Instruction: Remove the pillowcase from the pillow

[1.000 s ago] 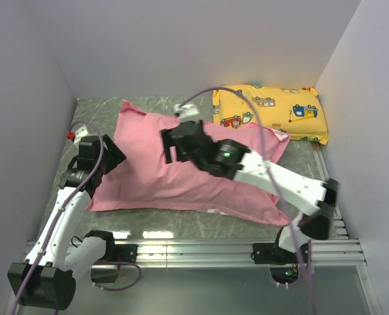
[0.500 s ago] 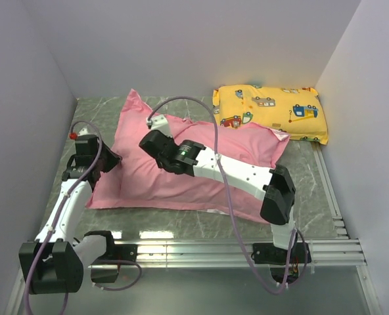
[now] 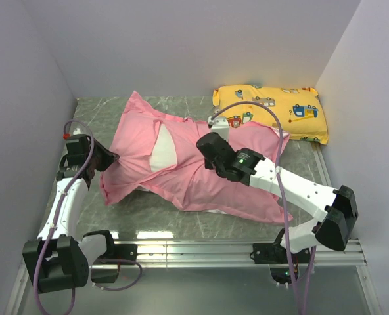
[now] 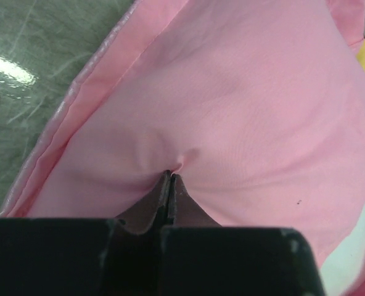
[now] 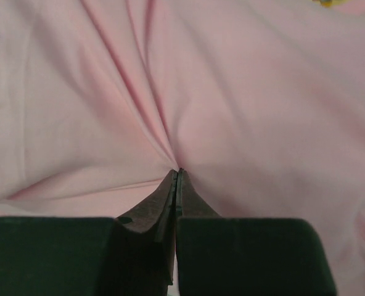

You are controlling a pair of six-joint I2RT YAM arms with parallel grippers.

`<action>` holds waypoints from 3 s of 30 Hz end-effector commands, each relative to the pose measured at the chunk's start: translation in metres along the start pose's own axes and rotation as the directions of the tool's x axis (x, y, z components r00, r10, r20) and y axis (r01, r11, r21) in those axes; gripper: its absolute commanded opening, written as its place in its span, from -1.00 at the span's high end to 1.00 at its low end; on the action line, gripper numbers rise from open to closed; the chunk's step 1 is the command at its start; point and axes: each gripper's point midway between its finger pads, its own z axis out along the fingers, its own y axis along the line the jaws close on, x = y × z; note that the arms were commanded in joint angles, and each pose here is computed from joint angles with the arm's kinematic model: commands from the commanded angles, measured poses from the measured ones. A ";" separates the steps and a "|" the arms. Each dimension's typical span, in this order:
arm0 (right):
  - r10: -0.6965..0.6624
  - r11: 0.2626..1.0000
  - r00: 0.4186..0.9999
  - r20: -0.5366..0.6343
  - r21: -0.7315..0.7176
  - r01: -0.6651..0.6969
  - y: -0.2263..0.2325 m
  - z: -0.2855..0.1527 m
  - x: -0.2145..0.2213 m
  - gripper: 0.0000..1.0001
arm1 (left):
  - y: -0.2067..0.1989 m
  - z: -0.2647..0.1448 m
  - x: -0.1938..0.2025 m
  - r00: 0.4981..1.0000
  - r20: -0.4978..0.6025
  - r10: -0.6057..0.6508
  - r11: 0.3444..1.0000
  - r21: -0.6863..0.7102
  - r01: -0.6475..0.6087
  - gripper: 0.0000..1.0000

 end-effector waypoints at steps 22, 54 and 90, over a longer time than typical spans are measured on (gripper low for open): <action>0.004 1.000 0.992 -0.127 0.025 0.000 -0.006 0.055 0.066 1.00 | -0.110 -0.037 0.039 0.838 0.071 0.541 0.841 -0.019 -0.541 -0.53; 0.066 0.997 0.996 -0.058 -0.024 -0.067 -0.047 0.027 0.049 0.76 | 0.009 0.031 0.029 0.986 -0.084 0.144 0.976 -0.153 -0.155 0.99; -0.357 0.907 0.927 -0.118 -0.280 0.314 0.186 0.097 0.049 -0.74 | 0.005 0.011 0.029 0.998 0.038 0.051 0.996 -0.069 -0.048 0.99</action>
